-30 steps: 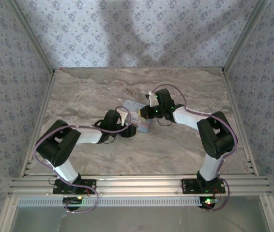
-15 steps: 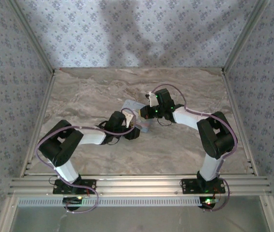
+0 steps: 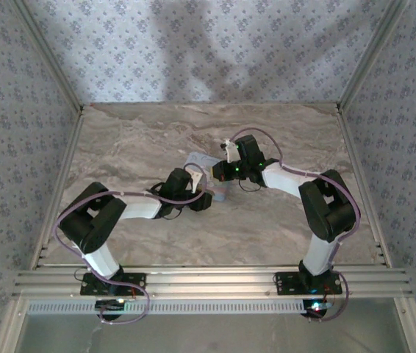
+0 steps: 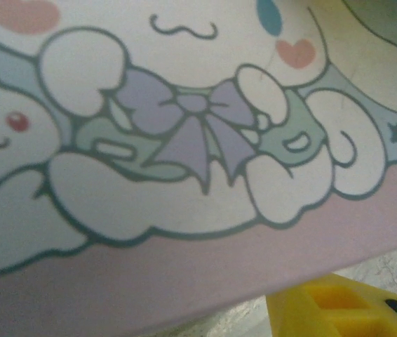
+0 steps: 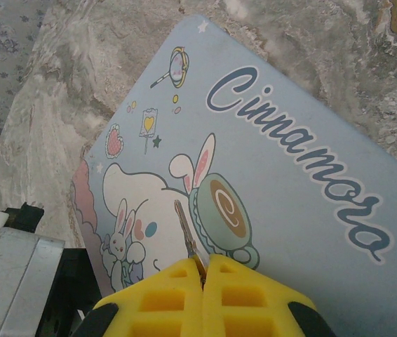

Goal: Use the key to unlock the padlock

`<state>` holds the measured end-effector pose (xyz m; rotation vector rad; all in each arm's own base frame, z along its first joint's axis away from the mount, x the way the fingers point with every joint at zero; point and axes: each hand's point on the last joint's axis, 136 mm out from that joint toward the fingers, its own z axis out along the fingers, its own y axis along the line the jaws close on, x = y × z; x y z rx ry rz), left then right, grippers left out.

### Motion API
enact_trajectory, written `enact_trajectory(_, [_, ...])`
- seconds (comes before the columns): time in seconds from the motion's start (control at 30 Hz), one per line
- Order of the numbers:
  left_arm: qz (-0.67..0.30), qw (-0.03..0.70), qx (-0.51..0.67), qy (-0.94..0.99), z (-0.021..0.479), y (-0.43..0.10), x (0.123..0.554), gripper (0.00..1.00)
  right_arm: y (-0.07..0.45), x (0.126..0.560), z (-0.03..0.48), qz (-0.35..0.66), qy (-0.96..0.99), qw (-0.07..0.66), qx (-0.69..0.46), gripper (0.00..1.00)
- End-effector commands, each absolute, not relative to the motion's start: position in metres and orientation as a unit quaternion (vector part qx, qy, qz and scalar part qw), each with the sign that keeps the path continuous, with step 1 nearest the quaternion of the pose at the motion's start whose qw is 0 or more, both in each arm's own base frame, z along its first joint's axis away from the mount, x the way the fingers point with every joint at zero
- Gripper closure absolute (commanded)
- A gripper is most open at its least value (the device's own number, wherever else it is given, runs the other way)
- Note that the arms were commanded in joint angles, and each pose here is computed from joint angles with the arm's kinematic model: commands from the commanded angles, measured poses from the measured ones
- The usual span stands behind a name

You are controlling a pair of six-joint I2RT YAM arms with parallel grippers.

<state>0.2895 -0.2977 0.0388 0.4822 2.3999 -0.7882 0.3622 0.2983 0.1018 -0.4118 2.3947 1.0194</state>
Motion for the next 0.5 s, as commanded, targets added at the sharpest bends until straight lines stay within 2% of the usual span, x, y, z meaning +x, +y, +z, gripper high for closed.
enact_trajectory(0.0, [-0.293,0.295,0.17,0.894,0.045,-0.304,0.301,0.56,0.298,0.346,0.08,0.361,0.894,0.215,-0.154,1.0])
enact_trajectory(0.3, [-0.29,0.299,0.156,0.895,0.048,-0.301,0.304,0.69,0.3,0.346,0.086,0.363,0.89,0.225,-0.16,1.0])
enact_trajectory(0.47, [-0.301,0.301,0.149,0.893,0.055,-0.301,0.303,0.73,0.3,0.354,0.112,0.363,0.875,0.265,-0.178,1.0])
